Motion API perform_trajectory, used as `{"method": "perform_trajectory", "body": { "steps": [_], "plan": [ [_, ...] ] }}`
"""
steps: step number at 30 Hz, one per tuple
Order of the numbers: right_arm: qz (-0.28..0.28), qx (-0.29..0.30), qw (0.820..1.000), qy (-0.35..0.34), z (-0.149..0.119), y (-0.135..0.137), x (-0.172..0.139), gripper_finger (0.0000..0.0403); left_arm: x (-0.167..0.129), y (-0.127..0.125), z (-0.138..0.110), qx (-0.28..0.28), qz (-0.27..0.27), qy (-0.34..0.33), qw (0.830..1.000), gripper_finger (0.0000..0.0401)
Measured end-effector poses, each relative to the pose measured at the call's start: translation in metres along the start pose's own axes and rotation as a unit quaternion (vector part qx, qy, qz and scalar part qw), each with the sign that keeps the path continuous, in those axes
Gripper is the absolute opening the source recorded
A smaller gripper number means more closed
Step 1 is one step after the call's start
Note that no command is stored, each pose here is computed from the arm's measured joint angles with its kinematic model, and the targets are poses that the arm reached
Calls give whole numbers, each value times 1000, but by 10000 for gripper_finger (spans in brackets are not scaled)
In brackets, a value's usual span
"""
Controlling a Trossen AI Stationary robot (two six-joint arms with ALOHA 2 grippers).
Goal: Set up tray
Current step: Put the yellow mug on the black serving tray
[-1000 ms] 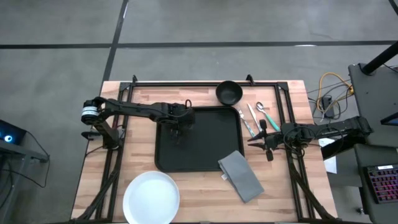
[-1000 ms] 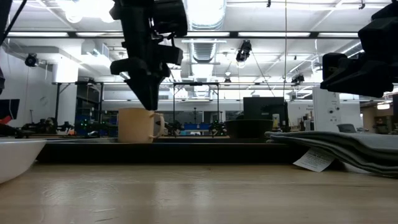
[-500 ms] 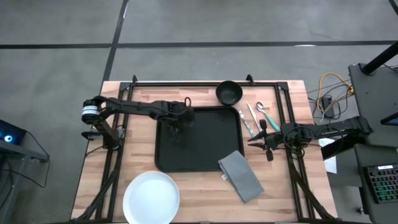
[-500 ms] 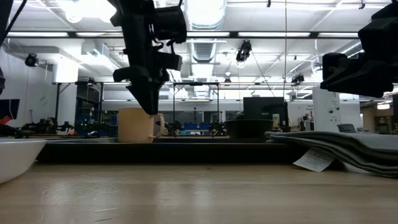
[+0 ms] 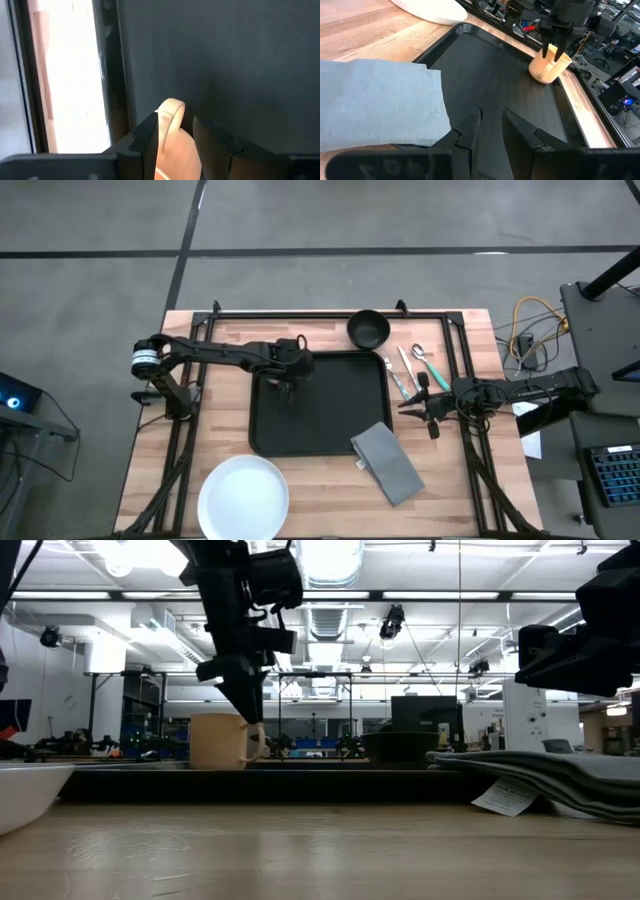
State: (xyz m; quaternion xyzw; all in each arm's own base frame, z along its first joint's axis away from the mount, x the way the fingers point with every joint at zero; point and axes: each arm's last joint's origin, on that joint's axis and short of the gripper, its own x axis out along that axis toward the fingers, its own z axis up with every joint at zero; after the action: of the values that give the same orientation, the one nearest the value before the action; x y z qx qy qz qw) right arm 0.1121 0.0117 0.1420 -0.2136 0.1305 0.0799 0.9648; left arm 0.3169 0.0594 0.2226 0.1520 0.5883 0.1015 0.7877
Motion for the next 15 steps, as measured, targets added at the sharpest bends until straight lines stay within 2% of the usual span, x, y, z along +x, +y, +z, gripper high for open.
{"method": "perform_trajectory", "body": {
  "steps": [11,15],
  "plan": [
    [0,0,1000,0,0,0,0,68,2,-1,-2,-1,0,2,1000,104],
    [0,-1,1000,0,0,0,0,68,2,0,-2,-1,31,10,999,104]
  ]
}}
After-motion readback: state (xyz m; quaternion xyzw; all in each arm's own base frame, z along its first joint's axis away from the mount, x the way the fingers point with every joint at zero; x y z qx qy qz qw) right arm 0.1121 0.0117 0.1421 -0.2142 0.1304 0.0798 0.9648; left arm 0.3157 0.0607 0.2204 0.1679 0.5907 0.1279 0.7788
